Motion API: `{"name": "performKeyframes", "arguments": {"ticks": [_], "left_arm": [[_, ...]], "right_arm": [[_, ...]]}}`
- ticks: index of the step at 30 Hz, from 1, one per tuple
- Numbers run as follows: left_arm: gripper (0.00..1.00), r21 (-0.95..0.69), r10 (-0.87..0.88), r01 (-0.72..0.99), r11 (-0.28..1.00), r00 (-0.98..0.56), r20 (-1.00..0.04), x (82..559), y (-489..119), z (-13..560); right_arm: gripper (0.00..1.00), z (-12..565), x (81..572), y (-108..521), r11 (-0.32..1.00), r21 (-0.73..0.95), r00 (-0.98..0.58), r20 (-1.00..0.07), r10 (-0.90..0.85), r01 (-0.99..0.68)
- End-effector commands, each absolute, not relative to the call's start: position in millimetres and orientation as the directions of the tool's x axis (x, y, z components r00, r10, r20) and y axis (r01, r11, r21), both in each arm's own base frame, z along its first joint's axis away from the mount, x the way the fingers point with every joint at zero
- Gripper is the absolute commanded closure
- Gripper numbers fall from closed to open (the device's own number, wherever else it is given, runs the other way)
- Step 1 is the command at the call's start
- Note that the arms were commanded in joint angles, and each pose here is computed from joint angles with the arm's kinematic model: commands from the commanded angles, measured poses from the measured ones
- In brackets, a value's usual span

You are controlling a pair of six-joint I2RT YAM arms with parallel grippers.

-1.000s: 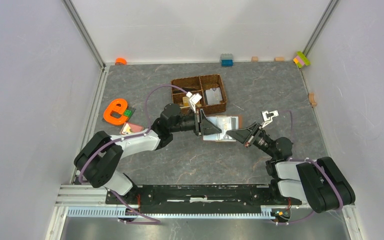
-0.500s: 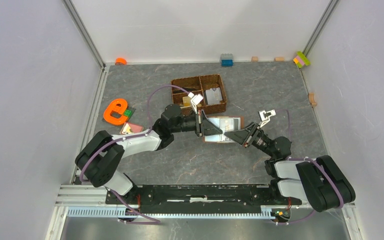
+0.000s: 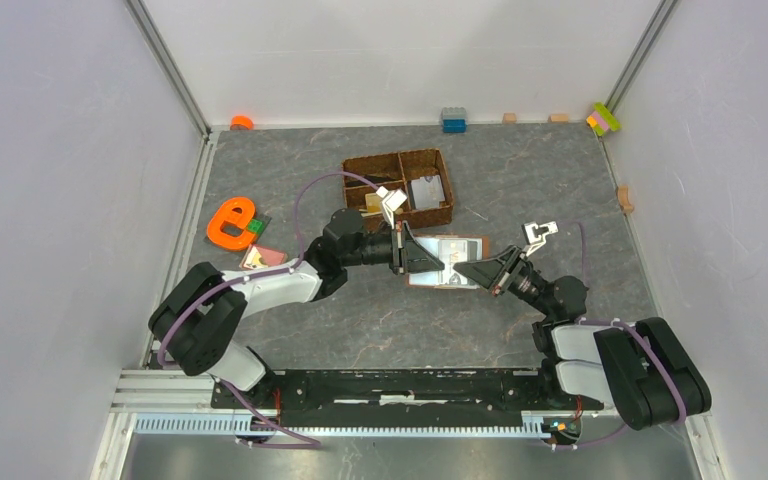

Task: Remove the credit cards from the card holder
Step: Remove the credit card from the card holder.

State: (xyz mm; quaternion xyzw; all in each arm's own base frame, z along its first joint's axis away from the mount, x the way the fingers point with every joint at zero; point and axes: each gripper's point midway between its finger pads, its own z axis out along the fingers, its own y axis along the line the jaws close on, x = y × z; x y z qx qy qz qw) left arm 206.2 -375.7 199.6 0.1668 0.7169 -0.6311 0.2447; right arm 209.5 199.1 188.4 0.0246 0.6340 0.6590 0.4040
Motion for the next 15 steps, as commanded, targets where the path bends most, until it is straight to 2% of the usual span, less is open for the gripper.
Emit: {"name": "performKeyframes", "arguments": {"ticks": [1,6,10,15], "left_arm": [[0.98,-0.779,-0.116,0.617,0.109,-0.770,-0.627,213.3,-370.6,231.5],[0.98,-0.777,-0.123,0.620,0.109,-0.767,-0.630,214.0,-369.1,233.3],[0.98,-0.776,-0.127,0.621,0.111,-0.766,-0.631,214.5,-367.7,233.8],[0.98,-0.778,-0.128,0.617,0.117,-0.768,-0.628,216.0,-367.1,232.2]], "right_arm": [[0.81,265.5,183.6,182.2,0.075,0.576,-0.390,-0.638,0.664,-0.814],[0.82,265.0,184.1,181.6,0.077,0.578,-0.391,-0.638,0.664,-0.813],[0.75,265.7,183.9,181.1,0.077,0.576,-0.388,-0.638,0.665,-0.814],[0.72,266.2,183.8,180.8,0.077,0.574,-0.388,-0.639,0.664,-0.815]]}}
